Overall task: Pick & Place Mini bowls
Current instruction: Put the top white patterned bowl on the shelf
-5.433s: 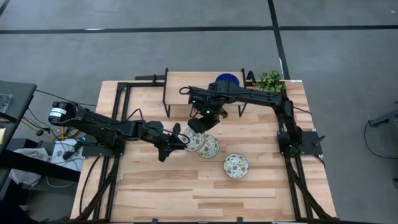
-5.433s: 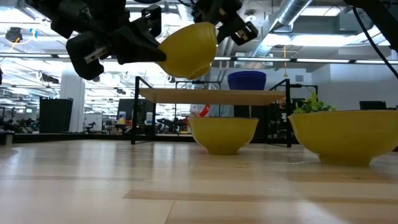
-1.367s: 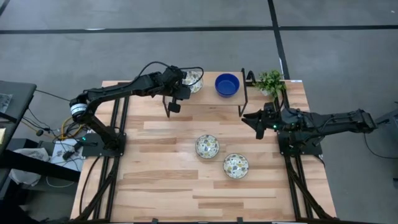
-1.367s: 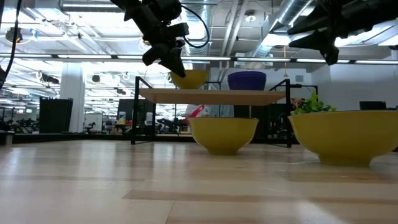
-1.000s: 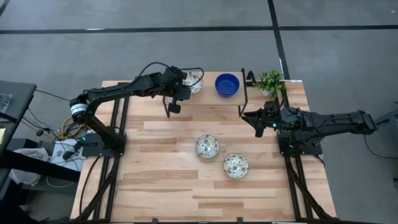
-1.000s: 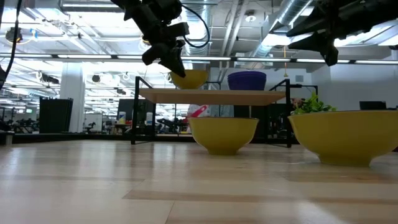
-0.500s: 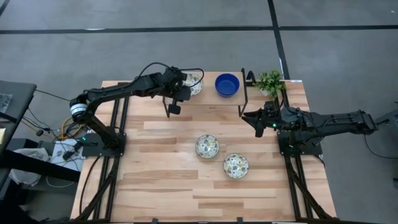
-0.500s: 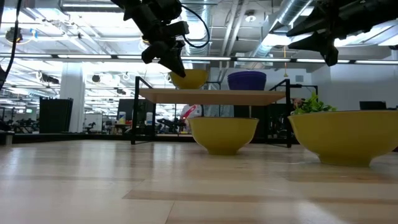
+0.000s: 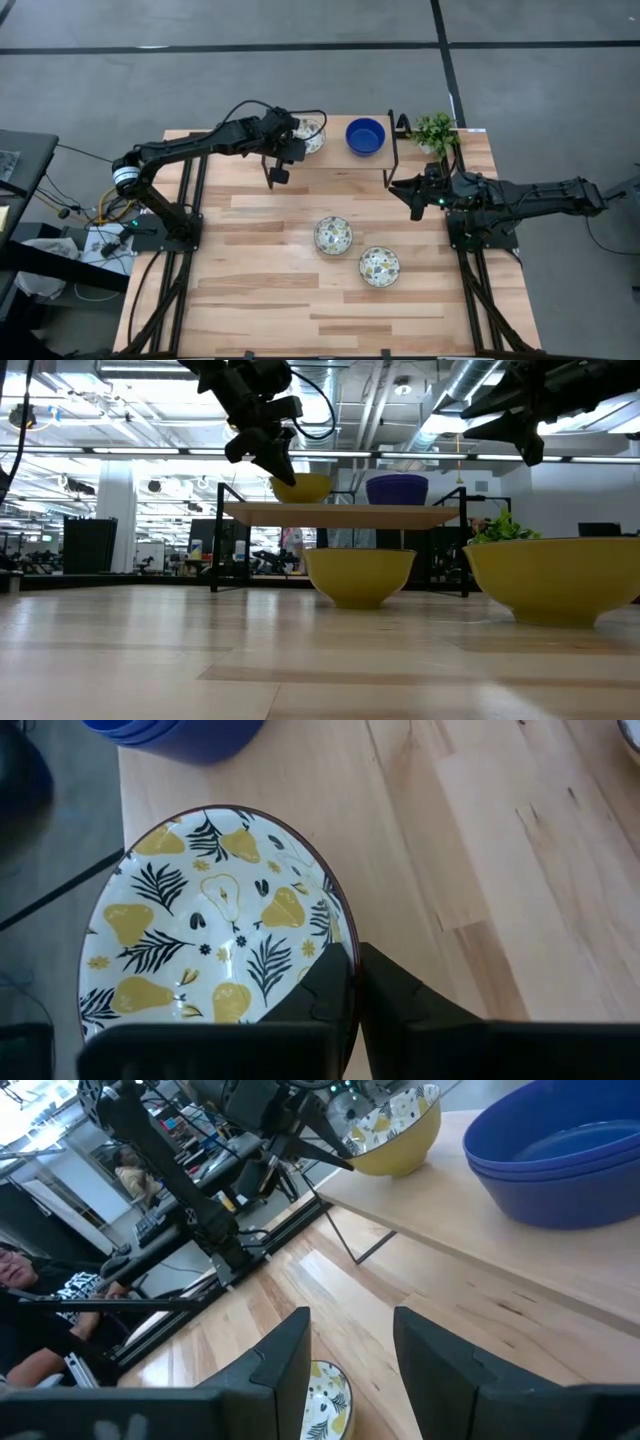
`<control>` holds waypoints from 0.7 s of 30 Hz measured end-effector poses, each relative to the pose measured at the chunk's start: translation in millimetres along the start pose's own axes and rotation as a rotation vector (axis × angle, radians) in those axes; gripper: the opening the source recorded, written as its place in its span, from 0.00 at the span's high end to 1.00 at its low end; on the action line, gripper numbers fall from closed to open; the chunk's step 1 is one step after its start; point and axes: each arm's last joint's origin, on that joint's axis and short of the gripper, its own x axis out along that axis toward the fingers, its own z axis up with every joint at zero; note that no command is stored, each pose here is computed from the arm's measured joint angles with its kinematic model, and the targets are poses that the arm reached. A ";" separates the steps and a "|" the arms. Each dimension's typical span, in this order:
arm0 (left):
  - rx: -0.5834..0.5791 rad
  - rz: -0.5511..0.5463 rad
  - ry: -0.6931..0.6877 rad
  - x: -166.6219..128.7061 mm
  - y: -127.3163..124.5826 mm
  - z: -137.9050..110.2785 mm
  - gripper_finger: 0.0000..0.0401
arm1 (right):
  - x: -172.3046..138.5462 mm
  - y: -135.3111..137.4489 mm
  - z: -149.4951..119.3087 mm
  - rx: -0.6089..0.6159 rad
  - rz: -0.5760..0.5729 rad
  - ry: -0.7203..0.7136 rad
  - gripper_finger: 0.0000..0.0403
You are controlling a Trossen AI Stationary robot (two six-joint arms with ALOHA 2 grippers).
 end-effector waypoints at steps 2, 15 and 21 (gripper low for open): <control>0.000 0.000 0.000 0.0 0.0 0.0 0.95 | 0.0 0.1 0.0 0.000 0.000 0.000 0.67; 0.000 0.007 0.000 0.0 0.5 0.2 0.92 | 0.0 0.1 0.1 0.000 0.001 0.000 0.67; -0.007 0.011 -0.003 0.0 0.9 0.5 0.87 | 0.0 0.1 0.1 0.000 0.001 0.000 0.67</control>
